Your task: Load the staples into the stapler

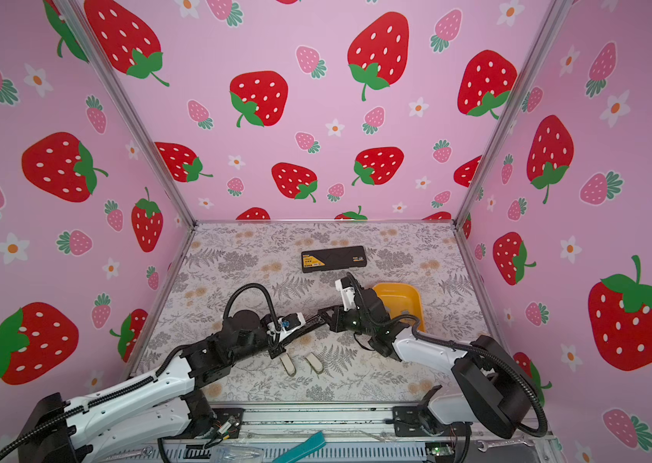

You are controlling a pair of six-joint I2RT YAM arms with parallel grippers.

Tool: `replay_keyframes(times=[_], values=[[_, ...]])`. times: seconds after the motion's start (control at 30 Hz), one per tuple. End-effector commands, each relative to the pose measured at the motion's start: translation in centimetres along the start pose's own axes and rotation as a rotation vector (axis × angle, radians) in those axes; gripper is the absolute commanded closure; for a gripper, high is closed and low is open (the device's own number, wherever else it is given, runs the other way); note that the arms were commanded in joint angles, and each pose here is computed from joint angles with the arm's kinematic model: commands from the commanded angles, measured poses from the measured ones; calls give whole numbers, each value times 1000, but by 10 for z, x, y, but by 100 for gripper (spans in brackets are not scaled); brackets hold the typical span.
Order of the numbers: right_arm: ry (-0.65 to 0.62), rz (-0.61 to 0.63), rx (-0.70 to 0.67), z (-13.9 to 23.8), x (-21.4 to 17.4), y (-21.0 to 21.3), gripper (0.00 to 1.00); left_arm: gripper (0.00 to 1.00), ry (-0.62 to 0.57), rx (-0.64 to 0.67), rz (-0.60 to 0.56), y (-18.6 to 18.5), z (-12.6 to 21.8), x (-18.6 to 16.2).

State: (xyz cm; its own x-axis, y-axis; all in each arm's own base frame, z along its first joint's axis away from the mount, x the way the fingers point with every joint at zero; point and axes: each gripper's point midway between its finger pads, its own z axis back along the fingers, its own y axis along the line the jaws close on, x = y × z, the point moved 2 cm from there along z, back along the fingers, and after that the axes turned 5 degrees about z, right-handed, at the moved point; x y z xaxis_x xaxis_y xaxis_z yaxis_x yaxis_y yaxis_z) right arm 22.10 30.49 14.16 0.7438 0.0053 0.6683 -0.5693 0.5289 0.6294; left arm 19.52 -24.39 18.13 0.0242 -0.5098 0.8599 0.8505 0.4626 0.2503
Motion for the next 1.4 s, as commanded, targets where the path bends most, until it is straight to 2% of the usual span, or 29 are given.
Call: replay_keyframes(times=[0.0,0.17,0.23,0.3,0.37,0.43,0.6,0.77,0.83,1.0,1.13,1.2,1.27,1.37], values=[[24,-91,-394,9,-23,-85,100,100,-413,-181,-129,-20,41,123],[-3,-69,-362,12,-17,-77,100,100,-412,-210,-90,-14,46,153],[-21,-49,-329,13,-12,-70,100,100,-387,-233,-118,-13,49,163],[-39,-30,-294,15,-6,-62,95,100,-332,-280,-182,-13,52,168],[-53,-12,-263,17,-1,-54,90,100,-267,-341,-266,-14,54,164],[-73,4,-229,20,4,-46,85,100,-234,-373,-304,-10,52,159],[-119,48,-226,31,16,-37,77,100,-232,-401,-293,7,41,136],[-154,94,-247,38,27,-33,67,100,-109,-463,-380,-4,39,98],[-163,111,-247,39,30,-32,61,100,-91,-492,-401,-7,43,94],[-199,151,-289,48,41,-31,54,100,-25,-502,-417,-6,43,86],[-334,260,-287,75,62,-10,49,100,13,-519,-442,-3,47,85],[-446,368,-204,92,70,13,49,100,32,-519,-494,1,44,80],[-578,460,-101,114,70,38,41,100,74,-532,-546,8,44,78],[-713,600,101,140,56,71,34,100,115,-575,-530,16,52,81]])
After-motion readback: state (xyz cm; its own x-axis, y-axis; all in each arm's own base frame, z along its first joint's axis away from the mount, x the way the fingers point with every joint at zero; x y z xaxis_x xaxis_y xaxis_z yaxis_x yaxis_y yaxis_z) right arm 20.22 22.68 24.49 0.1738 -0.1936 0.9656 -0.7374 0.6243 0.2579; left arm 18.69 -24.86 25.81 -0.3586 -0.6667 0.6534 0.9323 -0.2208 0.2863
